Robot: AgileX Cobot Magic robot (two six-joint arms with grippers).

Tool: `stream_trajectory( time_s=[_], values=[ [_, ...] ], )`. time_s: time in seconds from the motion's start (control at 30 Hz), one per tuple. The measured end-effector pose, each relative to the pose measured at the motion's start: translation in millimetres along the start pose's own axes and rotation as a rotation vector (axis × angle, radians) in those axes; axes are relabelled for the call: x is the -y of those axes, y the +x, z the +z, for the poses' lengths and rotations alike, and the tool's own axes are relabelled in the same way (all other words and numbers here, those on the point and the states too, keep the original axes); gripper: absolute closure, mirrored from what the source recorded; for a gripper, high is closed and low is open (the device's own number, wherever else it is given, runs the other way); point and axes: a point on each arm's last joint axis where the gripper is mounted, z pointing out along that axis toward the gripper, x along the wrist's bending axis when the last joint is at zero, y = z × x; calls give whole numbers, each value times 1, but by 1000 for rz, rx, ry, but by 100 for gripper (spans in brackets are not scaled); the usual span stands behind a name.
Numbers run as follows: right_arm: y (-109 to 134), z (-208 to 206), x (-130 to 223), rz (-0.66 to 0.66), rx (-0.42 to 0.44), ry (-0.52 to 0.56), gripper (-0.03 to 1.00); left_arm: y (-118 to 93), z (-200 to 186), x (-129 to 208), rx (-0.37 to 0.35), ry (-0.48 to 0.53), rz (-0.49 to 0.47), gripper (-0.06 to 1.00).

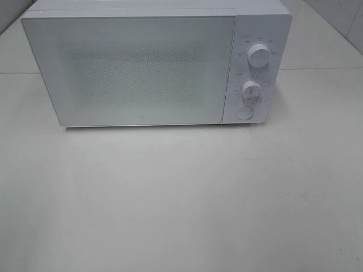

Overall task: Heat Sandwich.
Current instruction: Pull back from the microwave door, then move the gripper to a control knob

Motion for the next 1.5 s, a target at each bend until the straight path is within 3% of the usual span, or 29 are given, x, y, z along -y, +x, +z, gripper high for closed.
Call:
stream_trajectory(
  time_s=[1.03, 1.5],
  values=[
    [0, -1, -1, 25, 0, -4, 22, 0, 0, 0, 0, 0, 0, -5],
    [2, 9, -35, 15, -6, 9, 22, 0, 0, 0, 0, 0, 0, -5]
  ],
)
